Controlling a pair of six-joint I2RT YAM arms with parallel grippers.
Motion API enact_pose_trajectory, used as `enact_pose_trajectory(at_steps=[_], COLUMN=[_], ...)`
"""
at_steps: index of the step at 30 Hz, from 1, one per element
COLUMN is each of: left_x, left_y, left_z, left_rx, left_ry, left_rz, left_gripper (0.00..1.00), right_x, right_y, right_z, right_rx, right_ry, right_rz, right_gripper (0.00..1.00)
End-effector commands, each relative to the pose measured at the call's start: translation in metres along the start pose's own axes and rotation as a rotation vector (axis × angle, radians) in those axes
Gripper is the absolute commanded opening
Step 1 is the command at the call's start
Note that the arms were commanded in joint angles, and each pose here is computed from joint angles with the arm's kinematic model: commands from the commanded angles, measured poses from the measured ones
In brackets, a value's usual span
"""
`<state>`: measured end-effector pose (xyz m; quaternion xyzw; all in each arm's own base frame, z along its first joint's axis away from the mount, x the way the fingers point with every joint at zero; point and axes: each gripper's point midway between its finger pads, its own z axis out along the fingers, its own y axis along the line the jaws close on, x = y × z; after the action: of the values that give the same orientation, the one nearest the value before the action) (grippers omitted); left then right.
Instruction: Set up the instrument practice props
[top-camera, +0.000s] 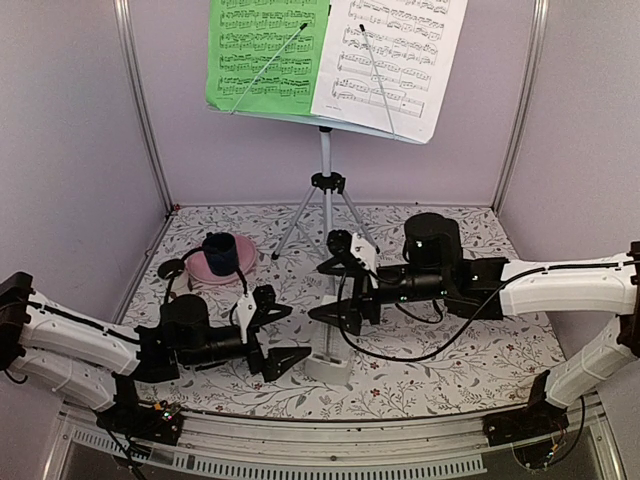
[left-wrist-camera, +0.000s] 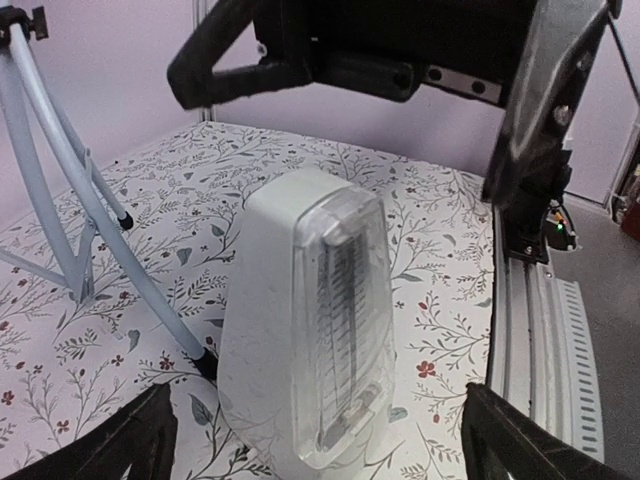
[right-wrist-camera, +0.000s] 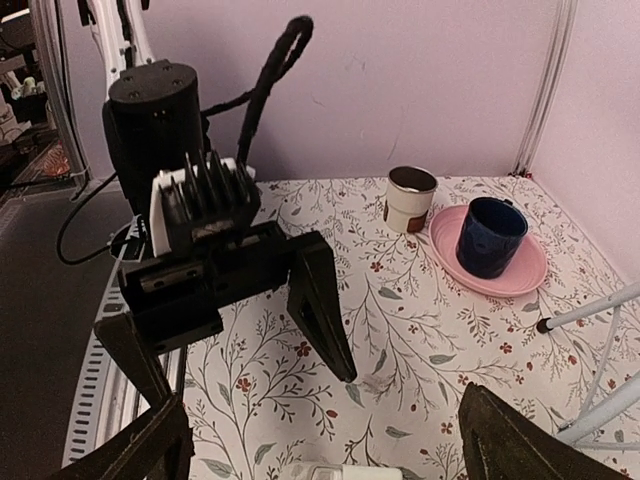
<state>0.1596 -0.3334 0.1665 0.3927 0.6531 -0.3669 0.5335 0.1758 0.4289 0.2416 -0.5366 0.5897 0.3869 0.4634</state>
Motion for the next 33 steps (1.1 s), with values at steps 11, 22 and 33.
enact_pose_trajectory(at_steps=[11,22,33], left_x=[-0.024,-0.028,0.006], left_y=[0.015,-0.008,-0.006], left_z=[0.025,0.039,0.076], left_rx=[-0.251,-0.395,-0.652], left_ry=[-0.021,-0.013,0.111], left_rz=[-0.222,-0.208,-0.311], left_gripper=[0.99,1.00,0.99], right_x=[0.017,0.086,0.135], right_y=[-0.077,-0.080,-0.069], right_z=[-0.102,-0.129,-0.113], right_rx=[0.321,0.451,0.416], right_ry=[-0.133,-0.027,0.068], right_rz=[0.329,0.492,0.680], right_gripper=[0.99,0.99,0.99])
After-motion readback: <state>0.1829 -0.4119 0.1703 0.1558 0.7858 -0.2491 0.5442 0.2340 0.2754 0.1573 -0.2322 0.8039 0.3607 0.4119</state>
